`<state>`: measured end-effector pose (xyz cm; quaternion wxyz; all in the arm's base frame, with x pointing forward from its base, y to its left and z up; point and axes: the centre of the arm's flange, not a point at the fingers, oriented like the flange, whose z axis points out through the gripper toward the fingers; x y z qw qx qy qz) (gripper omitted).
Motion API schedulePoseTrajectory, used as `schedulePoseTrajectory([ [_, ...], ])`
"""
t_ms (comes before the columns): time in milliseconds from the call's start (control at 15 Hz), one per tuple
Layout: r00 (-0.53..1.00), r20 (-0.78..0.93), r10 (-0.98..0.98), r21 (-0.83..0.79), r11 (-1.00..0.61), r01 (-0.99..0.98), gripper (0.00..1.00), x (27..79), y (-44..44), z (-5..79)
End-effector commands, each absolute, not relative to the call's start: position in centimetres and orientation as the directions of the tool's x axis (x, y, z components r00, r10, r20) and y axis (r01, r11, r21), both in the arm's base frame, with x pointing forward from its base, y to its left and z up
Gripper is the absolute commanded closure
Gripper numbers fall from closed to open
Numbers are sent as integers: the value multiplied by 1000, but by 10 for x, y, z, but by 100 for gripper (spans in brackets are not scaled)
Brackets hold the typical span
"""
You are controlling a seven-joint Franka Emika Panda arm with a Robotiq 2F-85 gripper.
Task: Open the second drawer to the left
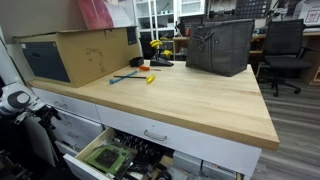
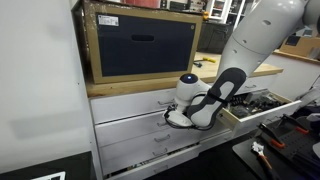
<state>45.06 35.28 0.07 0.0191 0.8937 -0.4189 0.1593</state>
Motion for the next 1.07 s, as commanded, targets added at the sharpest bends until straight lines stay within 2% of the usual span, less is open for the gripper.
schedulePoseTrajectory([
  [0, 563, 286, -775, -155, -617, -772, 0, 452, 363, -16],
  [1000, 541, 316, -779, -294, -623, -725, 0, 449, 365, -40],
])
